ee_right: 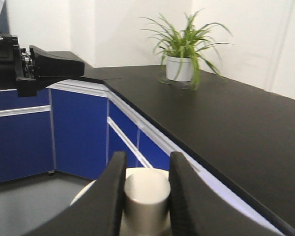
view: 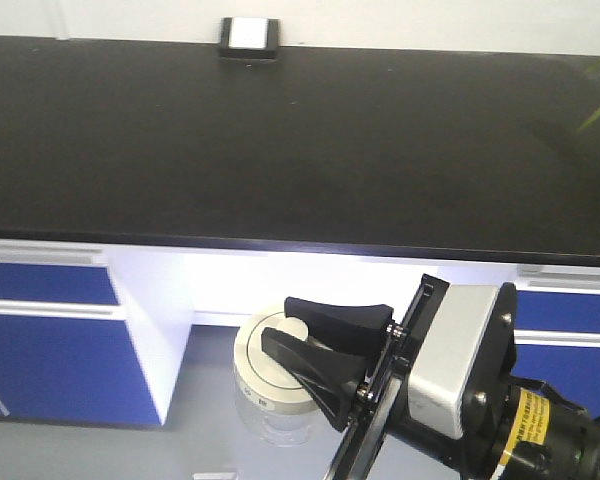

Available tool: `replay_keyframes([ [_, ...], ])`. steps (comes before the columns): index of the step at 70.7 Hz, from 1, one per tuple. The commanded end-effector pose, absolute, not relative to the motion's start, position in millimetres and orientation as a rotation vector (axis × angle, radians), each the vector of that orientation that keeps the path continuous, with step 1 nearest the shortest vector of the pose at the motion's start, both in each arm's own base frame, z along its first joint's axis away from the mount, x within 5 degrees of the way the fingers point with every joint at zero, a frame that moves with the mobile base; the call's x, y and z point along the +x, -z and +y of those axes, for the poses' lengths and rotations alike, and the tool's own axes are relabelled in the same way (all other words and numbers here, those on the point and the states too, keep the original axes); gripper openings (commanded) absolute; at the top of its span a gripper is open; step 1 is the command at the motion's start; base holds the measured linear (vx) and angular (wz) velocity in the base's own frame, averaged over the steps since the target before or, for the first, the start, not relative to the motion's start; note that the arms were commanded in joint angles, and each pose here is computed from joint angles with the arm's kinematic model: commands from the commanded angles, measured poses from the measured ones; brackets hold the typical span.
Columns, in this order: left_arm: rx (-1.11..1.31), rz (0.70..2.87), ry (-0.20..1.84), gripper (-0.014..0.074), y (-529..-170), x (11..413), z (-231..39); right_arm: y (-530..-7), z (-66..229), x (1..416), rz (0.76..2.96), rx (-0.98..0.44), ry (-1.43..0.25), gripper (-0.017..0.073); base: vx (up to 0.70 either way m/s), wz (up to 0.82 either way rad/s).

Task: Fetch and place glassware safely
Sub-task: 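Hold the jar in the right gripper while the base turns to the black bench, then hold the jar above the black benchtop as the base approaches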

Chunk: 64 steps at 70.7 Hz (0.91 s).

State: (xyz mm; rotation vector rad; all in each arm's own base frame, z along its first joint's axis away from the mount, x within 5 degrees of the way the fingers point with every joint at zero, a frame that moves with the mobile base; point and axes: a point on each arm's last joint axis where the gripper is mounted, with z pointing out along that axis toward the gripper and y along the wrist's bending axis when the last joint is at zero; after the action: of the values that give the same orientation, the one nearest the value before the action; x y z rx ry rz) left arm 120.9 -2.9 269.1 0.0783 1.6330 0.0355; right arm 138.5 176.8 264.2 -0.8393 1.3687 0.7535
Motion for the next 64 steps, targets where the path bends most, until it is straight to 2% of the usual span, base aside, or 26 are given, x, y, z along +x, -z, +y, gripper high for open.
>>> replay_keyframes([
  [1,0.066,1.535,-0.02,-0.0007,-284.8,121.8,-3.6,-287.6,177.1,137.0,1.225,-0.775,-0.804,-0.0001,0.14,-0.4],
  [22,0.066,1.535,-0.02,-0.0007,-284.8,121.8,-3.6,-287.6,177.1,137.0,1.225,-0.775,-0.804,-0.0001,0.15,-0.24],
  [64,0.066,1.535,-0.02,-0.0007,-284.8,121.8,-3.6,-287.6,177.1,137.0,1.225,-0.775,-0.804,-0.0001,0.2,-0.02],
])
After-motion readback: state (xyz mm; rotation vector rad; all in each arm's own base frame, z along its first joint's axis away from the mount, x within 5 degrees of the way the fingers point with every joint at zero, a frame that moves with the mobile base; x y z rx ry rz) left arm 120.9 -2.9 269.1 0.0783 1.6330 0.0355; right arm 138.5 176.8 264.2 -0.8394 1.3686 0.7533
